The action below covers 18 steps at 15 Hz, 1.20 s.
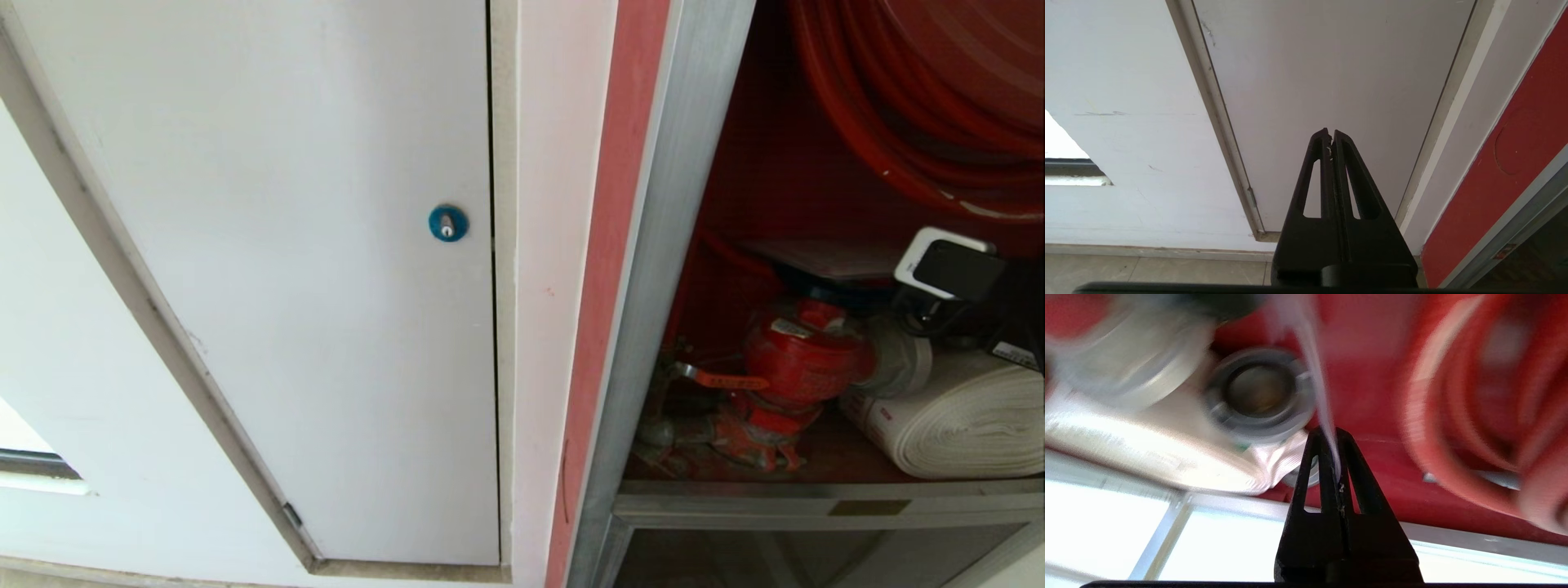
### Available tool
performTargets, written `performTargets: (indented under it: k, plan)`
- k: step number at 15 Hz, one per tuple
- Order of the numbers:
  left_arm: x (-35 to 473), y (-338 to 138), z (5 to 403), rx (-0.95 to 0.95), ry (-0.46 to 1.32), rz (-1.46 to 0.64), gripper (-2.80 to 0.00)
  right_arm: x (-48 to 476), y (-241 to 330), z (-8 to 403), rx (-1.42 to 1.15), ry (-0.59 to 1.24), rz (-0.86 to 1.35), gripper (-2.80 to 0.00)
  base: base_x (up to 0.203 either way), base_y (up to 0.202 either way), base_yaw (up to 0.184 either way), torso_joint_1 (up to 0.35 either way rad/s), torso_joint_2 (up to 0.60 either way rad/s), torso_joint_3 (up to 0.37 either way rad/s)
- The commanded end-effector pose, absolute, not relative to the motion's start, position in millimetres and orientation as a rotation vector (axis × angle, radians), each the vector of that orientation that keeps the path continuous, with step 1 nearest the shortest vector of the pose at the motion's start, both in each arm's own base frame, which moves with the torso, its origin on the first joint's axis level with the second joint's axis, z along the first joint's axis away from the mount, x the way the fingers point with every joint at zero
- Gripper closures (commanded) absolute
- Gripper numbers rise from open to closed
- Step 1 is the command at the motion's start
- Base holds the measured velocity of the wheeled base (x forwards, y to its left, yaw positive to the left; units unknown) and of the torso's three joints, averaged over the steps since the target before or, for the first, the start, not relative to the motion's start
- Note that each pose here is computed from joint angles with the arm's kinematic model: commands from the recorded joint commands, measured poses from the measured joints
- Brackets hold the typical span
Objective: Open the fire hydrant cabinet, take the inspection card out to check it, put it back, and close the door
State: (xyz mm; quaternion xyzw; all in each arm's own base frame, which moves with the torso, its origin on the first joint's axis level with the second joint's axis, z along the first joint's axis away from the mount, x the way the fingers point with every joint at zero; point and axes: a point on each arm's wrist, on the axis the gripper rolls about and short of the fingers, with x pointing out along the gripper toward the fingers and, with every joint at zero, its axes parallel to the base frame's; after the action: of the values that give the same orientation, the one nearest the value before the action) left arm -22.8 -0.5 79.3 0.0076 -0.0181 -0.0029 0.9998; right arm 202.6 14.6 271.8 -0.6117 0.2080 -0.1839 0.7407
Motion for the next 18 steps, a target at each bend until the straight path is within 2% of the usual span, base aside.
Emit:
performTargets:
  k: [1,18]
  plan:
    - [-21.7,-0.4,75.6,0.016,-0.023,-0.005,0.0,208.8,18.8,273.2,-1.344,0.432,-0.404,0.0,0.0,0.0,0.0,0.0,0.0,0.0]
    - [-21.7,-0.5,75.6,0.016,-0.023,-0.005,0.0,195.1,29.5,269.0,-1.356,0.389,-0.36,0.0,0.0,0.0,0.0,0.0,0.0,0.0]
